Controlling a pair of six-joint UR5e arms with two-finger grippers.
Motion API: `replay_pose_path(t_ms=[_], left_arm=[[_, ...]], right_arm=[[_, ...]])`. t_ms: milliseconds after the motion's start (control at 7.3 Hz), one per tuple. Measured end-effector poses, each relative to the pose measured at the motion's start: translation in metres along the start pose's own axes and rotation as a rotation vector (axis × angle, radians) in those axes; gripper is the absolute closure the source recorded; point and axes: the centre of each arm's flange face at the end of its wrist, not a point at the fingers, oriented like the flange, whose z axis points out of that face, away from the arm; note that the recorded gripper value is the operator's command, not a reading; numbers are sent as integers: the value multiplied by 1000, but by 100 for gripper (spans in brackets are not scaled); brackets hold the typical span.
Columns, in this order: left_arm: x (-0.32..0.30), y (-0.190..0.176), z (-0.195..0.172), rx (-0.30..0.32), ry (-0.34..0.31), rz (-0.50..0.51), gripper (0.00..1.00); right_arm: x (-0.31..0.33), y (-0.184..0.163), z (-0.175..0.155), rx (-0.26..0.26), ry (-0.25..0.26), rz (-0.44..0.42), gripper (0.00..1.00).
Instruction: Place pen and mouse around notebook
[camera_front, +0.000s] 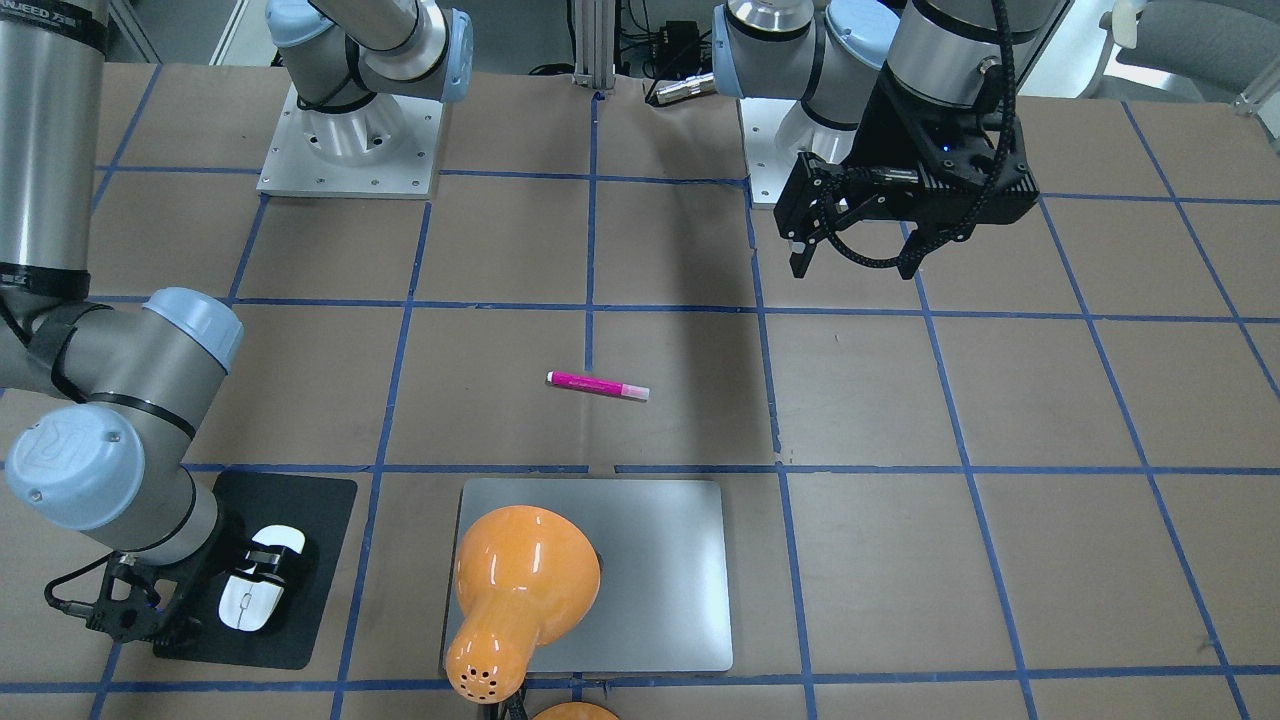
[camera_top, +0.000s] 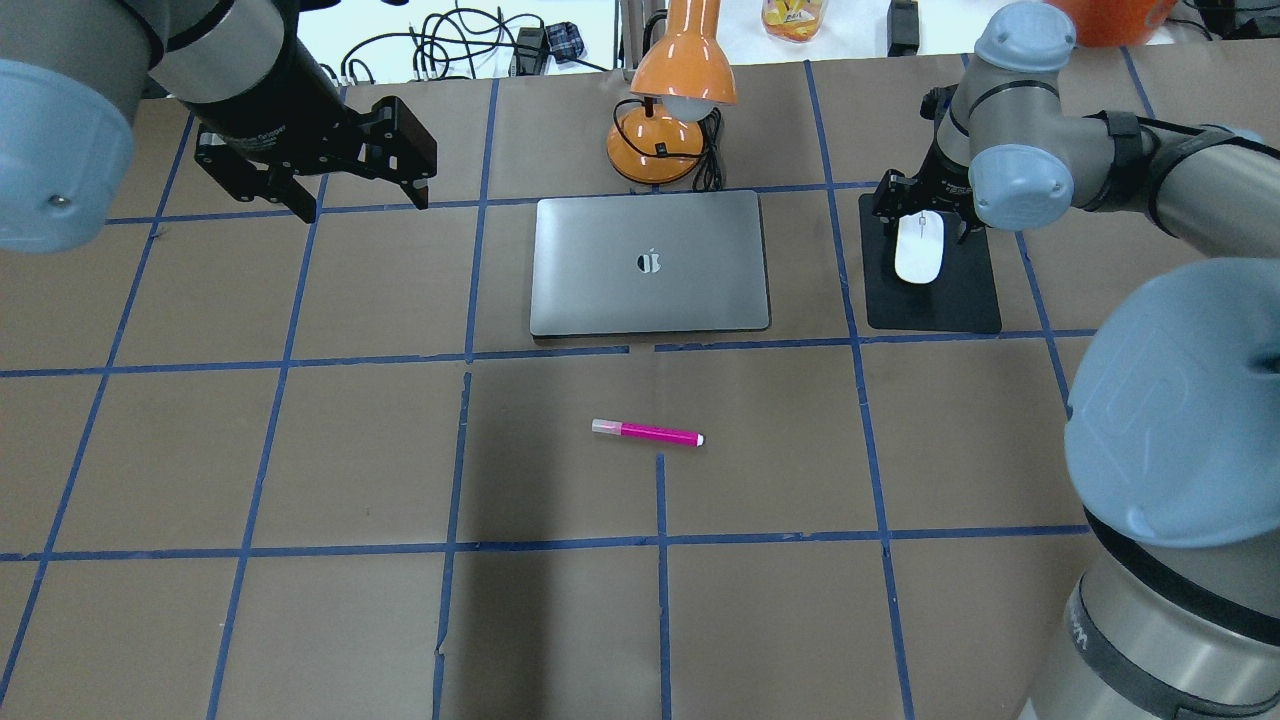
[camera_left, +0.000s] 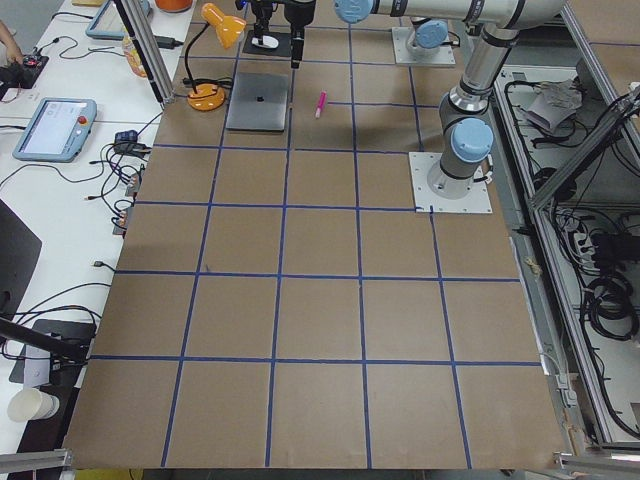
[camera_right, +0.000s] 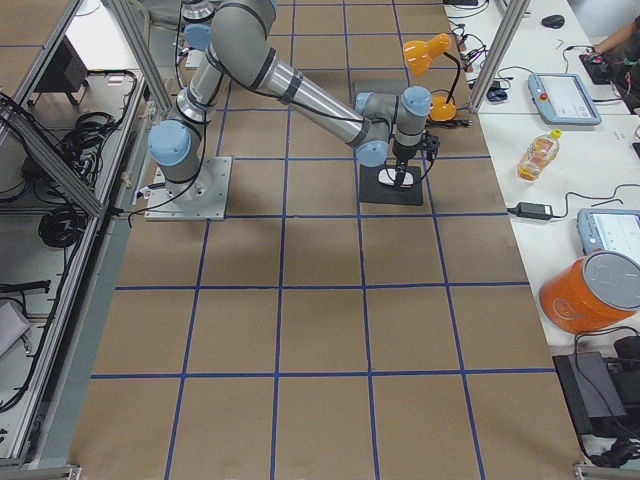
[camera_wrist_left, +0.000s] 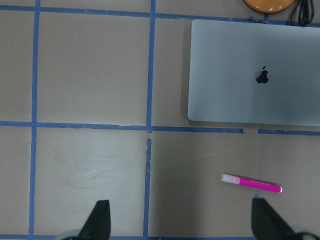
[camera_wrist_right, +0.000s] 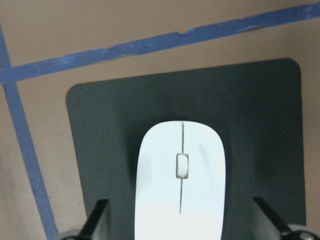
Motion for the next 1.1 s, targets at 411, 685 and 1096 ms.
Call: replay_pose_path(t_ms=[411,685,1096], left_arm=[[0,0,0,1,-2,0,0],[0,0,-1,4,-2,0,0],[-2,0,-1,6,-2,-3,0]], right_arm=[[0,15,-71,-14,-7,4,0],[-7,57,-152,-51,-11,-6,0],[-34,144,-253,-87,-23,-55,0]])
